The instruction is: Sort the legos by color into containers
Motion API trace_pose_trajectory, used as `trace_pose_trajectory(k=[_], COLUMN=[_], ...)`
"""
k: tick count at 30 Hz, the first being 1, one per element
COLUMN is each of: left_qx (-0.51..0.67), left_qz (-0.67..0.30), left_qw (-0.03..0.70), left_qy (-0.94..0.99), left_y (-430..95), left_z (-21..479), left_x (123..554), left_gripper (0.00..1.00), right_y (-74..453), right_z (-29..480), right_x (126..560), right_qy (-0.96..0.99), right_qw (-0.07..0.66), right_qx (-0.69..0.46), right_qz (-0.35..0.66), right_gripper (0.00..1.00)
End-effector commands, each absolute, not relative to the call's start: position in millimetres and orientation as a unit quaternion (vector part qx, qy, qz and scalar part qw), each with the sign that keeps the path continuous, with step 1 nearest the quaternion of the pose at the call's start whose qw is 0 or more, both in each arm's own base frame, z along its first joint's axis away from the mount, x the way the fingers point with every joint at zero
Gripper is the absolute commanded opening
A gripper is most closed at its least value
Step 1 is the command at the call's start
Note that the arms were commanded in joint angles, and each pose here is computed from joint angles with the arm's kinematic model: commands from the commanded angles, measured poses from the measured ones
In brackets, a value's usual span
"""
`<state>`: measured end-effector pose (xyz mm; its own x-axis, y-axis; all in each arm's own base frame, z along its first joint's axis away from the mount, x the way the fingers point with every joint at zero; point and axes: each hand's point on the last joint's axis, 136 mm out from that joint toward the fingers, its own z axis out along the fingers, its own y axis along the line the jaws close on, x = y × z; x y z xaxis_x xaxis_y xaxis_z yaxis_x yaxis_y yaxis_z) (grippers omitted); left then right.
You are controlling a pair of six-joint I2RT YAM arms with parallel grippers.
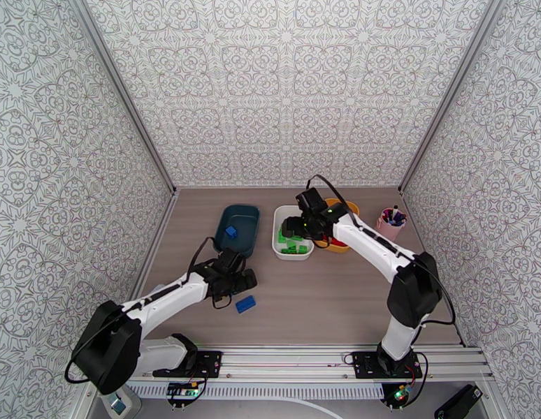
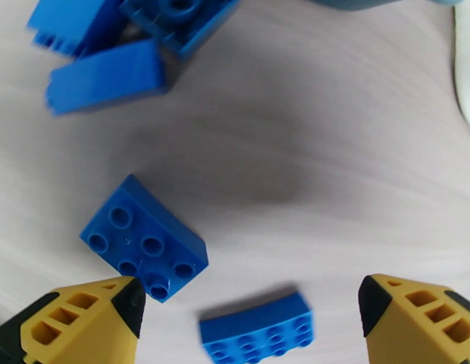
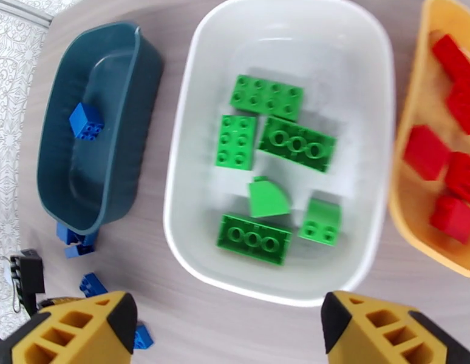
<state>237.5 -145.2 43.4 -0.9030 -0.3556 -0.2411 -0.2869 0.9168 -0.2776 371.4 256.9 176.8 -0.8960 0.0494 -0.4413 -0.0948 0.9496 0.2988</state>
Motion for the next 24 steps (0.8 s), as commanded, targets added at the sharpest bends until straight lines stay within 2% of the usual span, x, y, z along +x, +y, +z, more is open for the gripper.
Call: trace_pose_trajectory(k=[1,9,20,24], left_qx=[-0.169,-0.145,-0.131,-0.167], left_qz=[-0.140,-0.090,-0.072,-0.076], left_qw=[0.080,0.033,0.109,0.102], left_qy=[0.972,0.985,0.983,0.978], left_y=[-162,-161,-151,-142], left_z=[17,8,73,68], left_x=[219,201,218,213], left_gripper=[0.99,0.99,0.99,0.99], right_y=[226,201,220,219], right_z=[164,161,149,149], right_x=[353,349,356,352], right_qy=[0.971,0.972,0.971,0.970], right_qw=[0.216,0.219,0.208,0.208], right_qx=[-0.012,0.007,0.001,-0.003], right_qz=[0.097,0.084,0.122,0.126], right_gripper=[0.86,0.88,0.86,0.82])
